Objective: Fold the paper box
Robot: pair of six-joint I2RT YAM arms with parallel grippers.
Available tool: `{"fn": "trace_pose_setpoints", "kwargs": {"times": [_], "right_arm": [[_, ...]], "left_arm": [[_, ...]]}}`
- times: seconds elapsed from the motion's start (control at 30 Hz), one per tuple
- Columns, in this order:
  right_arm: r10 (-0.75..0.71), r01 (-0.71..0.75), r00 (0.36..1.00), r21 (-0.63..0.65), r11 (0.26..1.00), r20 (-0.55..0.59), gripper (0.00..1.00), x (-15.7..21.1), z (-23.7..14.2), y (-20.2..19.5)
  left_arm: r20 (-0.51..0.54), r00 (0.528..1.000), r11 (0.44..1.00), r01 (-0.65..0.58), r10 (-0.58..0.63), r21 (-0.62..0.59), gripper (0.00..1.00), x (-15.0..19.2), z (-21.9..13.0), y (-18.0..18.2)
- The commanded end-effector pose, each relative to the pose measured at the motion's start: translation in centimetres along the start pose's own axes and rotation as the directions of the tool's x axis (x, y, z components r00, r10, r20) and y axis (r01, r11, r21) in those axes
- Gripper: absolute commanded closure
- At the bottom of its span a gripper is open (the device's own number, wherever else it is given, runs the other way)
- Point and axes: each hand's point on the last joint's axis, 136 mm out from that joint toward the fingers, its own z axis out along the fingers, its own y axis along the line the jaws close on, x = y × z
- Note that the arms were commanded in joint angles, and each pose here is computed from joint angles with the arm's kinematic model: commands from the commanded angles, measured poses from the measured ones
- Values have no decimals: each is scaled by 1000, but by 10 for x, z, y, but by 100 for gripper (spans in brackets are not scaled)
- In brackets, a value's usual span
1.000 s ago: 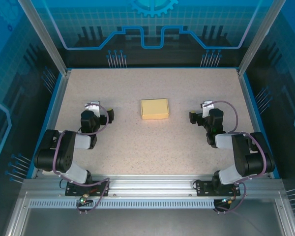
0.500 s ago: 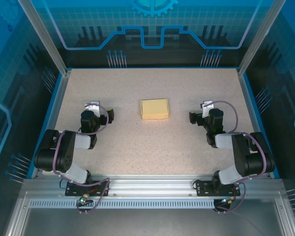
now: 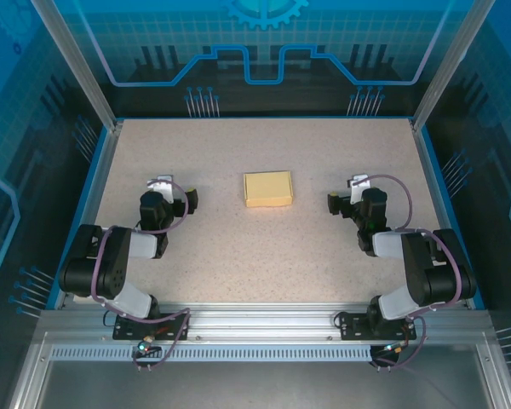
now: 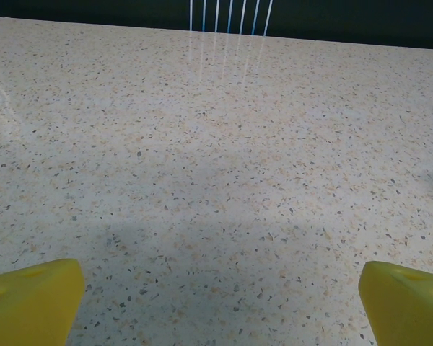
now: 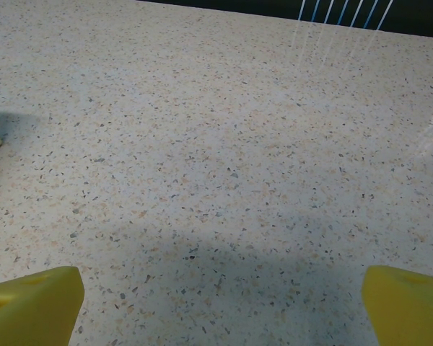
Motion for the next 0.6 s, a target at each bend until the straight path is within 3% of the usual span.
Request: {"fn": "trace_pose_setpoints", "kwargs": {"times": [0.0, 0.57], "right_arm": [[8, -8, 999, 5, 1000, 47, 0, -14, 2, -3], [8, -8, 999, 5, 1000, 47, 0, -14, 2, -3]], "left_arm": [[23, 999, 1000, -24, 24, 19, 1, -9, 1, -3], [25, 999, 1000, -25, 24, 19, 1, -9, 1, -3]]}}
